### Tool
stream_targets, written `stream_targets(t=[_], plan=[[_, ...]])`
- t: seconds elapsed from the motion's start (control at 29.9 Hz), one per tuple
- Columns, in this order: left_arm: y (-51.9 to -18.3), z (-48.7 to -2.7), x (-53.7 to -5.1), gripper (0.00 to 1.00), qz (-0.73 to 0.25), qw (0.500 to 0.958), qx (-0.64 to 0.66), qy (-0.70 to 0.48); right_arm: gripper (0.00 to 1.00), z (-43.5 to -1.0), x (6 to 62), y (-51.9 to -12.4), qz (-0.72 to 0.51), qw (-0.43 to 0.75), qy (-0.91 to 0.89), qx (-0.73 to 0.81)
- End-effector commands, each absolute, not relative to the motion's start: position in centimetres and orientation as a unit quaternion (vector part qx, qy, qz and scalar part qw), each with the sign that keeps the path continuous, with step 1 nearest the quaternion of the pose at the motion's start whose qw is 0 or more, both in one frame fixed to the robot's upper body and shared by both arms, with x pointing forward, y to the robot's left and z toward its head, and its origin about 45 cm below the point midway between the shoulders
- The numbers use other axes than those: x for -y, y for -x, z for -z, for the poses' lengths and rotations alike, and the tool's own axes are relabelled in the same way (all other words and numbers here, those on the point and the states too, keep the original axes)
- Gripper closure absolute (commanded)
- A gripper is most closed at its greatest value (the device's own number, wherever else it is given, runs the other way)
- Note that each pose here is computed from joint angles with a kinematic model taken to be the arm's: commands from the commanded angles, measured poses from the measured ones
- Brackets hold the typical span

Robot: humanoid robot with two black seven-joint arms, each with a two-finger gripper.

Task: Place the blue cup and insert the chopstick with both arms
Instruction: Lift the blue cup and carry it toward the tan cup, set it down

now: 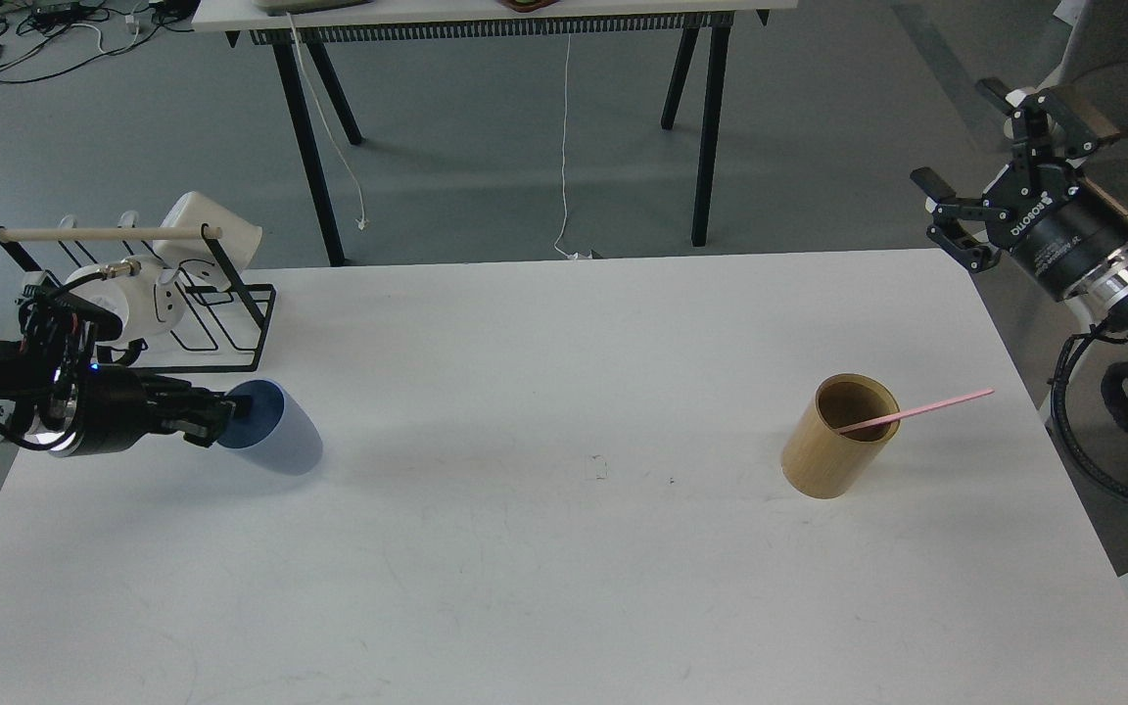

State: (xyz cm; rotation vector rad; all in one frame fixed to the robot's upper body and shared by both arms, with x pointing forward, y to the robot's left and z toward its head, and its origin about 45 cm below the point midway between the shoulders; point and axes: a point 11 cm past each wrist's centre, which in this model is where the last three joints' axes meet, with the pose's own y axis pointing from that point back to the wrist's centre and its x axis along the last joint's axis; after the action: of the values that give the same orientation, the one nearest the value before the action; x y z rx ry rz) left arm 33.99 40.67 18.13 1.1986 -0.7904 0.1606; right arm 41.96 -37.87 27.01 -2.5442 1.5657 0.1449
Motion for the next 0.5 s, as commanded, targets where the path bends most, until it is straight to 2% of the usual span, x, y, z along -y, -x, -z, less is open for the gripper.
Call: stream_targets(t=[0.0, 0.1, 0.2, 0.3, 0.47], plan=[[-35.2, -21.7, -36.6, 1.00, -0.070, 0.767, 0.395, -0.500, 0.03, -27.7, 39.1, -42.0, -0.039, 0.075, 0.842, -0.533], [-37.0, -23.6, -30.4, 1.00, -0.044, 0.785, 0.426, -0.447, 0.03, -28.6, 41.0, -42.1, -0.028, 0.082, 0.828, -0.555], [-38.1, -23.4, -24.2, 1.00, -0.018, 0.804, 0.442, -0.397, 0.03, -28.6, 42.7, -42.2, -0.025, 0.084, 0.813, -0.576], [-39.4, -22.0, -20.2, 1.00, -0.004, 0.814, 0.437, -0.383, 0.03, -28.6, 43.5, -42.2, -0.022, 0.080, 0.806, -0.586], [-38.6, -19.4, -14.9, 1.00, 0.067, 0.796, 0.463, -0.383, 0.03, -28.6, 44.2, -42.2, -0.019, 0.079, 0.801, -0.594]])
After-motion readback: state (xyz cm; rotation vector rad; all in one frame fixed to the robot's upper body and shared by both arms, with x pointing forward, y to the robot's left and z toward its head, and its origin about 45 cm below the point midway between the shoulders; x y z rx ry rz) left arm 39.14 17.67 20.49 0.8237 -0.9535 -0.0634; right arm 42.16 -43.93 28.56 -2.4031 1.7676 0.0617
